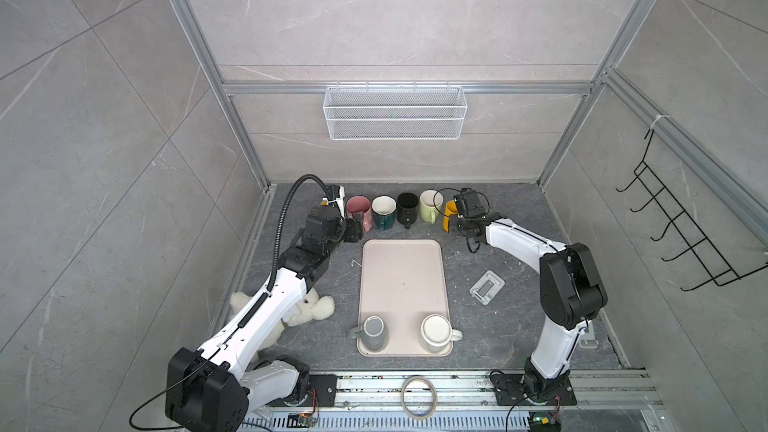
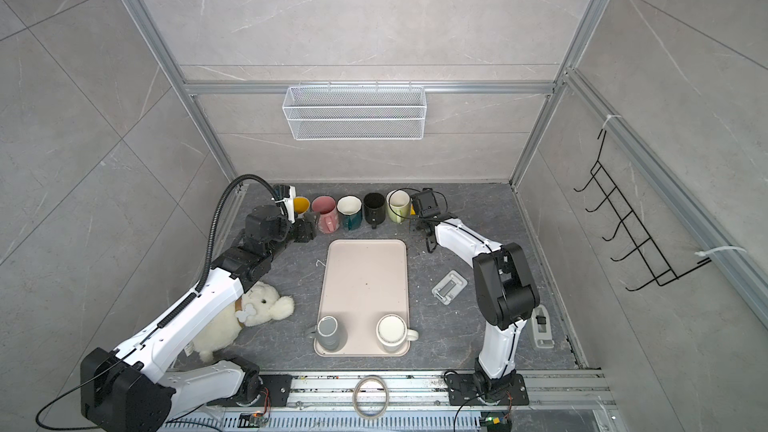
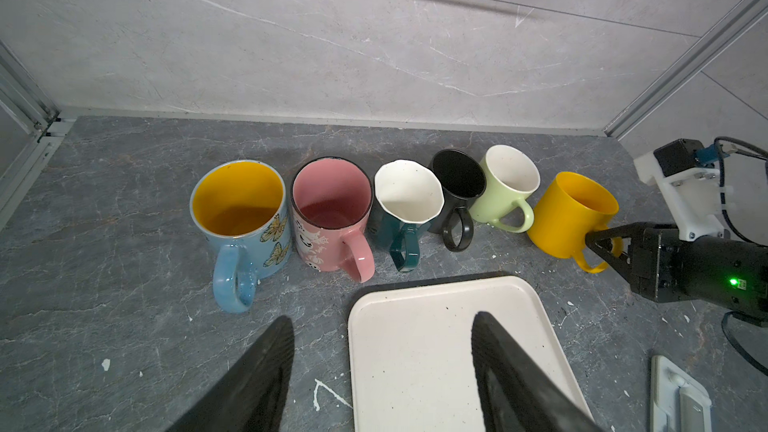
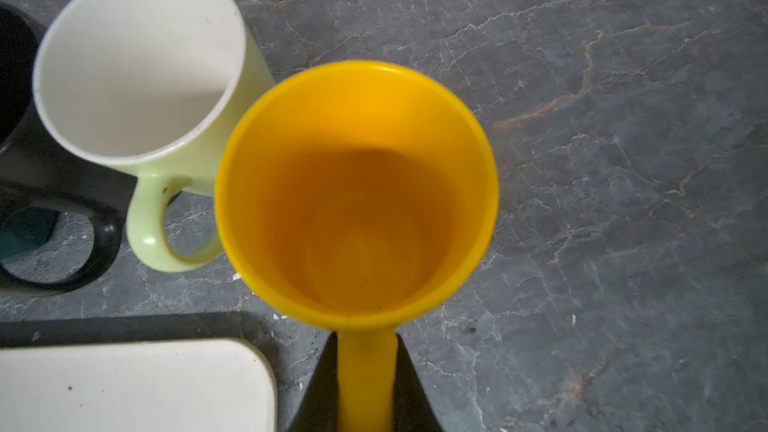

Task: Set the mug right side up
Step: 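Lower the yellow mug upright beside the light green mug with the right gripper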

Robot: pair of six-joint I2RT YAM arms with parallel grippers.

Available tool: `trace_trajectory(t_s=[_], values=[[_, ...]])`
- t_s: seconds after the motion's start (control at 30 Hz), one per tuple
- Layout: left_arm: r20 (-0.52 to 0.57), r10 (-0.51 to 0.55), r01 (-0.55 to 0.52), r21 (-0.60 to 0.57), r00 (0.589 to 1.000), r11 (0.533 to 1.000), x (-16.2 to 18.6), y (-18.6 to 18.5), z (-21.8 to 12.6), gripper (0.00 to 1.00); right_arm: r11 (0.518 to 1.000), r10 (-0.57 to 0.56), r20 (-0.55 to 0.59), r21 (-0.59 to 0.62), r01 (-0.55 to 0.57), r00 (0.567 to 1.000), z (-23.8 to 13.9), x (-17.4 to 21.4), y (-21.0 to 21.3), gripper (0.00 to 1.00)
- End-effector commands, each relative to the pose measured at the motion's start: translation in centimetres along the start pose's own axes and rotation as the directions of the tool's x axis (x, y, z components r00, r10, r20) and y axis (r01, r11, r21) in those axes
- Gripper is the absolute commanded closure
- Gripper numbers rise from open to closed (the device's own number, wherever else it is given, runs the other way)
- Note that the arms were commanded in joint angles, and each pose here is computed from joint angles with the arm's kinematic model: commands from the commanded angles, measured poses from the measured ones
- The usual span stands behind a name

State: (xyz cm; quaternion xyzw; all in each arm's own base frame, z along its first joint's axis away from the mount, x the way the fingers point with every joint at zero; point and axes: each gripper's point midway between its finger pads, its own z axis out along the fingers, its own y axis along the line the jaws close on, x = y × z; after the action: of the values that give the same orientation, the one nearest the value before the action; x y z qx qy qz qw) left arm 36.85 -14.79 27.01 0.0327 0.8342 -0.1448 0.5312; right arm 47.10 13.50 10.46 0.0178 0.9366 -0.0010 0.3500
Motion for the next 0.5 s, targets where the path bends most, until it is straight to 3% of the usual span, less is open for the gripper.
trace_trajectory(t_s=[0.0, 0.47], values=[[0.040, -0.020, 0.020, 0.001, 0.999, 1.000, -1.1, 0.2, -1.0, 0.30, 1.000, -0.001, 0.094, 0.010, 0.000, 0.996, 0.1, -2.4, 0.5, 1.00], [0.043, -0.034, 0.035, -0.010, 0.998, 0.999, -0.8, 0.7, -1.3, 0.30, 0.999, -0.006, 0.074, 0.036, 0.003, 0.997, 1.5, -1.3, 0.7, 1.00]])
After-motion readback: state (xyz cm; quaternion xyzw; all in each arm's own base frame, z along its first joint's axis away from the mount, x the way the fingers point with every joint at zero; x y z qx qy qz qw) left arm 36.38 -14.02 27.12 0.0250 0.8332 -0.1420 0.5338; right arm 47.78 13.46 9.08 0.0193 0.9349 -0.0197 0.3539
